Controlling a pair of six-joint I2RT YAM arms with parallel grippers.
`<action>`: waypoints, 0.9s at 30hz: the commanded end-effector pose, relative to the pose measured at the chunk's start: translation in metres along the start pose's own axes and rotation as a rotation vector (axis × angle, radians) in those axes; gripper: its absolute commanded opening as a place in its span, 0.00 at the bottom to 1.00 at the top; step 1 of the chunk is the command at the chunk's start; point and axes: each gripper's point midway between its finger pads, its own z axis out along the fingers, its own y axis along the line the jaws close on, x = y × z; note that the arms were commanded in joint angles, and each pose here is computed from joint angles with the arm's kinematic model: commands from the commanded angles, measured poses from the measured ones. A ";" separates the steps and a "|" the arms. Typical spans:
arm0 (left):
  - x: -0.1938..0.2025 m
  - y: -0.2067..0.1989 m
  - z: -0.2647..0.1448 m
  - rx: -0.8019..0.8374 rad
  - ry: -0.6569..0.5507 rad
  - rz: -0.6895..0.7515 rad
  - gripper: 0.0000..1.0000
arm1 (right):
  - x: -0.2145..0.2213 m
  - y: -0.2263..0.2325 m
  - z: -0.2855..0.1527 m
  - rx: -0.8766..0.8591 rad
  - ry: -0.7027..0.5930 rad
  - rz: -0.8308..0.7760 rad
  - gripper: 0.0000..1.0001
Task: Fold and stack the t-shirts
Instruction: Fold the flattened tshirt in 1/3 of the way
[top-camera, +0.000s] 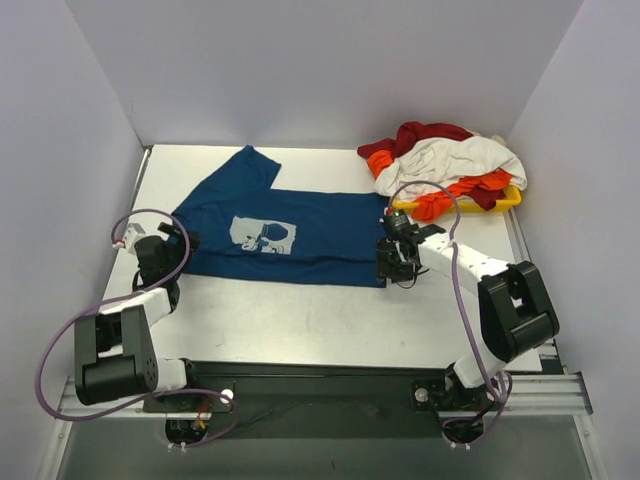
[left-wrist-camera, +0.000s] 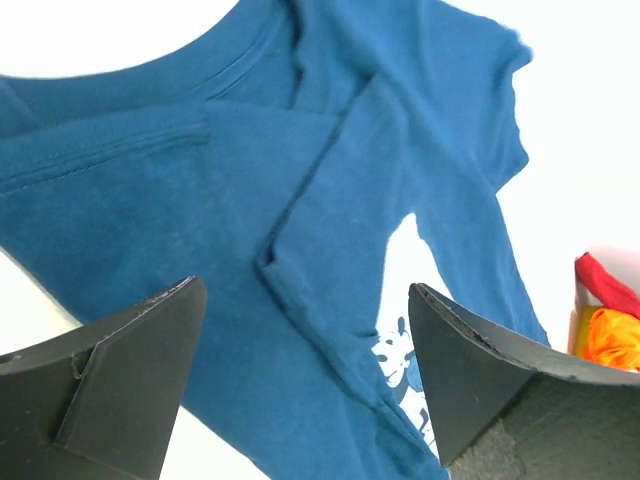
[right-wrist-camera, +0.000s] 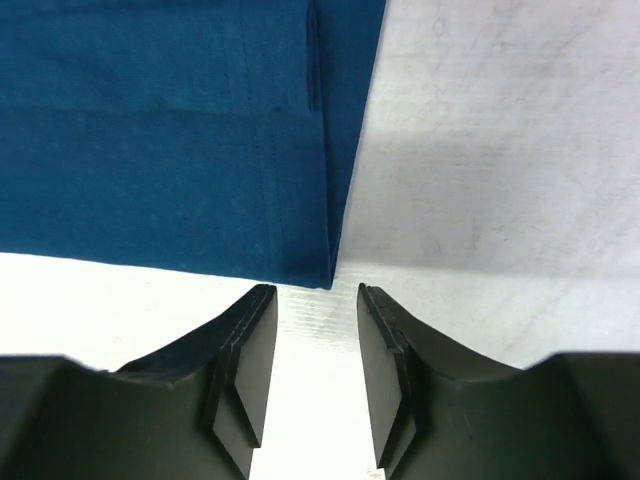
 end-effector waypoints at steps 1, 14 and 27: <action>-0.017 -0.016 -0.014 0.009 -0.083 0.102 0.93 | -0.028 0.004 -0.023 -0.019 -0.079 0.015 0.41; -0.014 -0.042 -0.022 0.015 -0.115 0.318 0.81 | -0.082 0.010 0.000 -0.129 -0.044 0.049 0.36; 0.003 -0.034 0.003 -0.038 -0.042 0.363 0.77 | -0.081 0.010 0.019 -0.155 0.002 0.057 0.32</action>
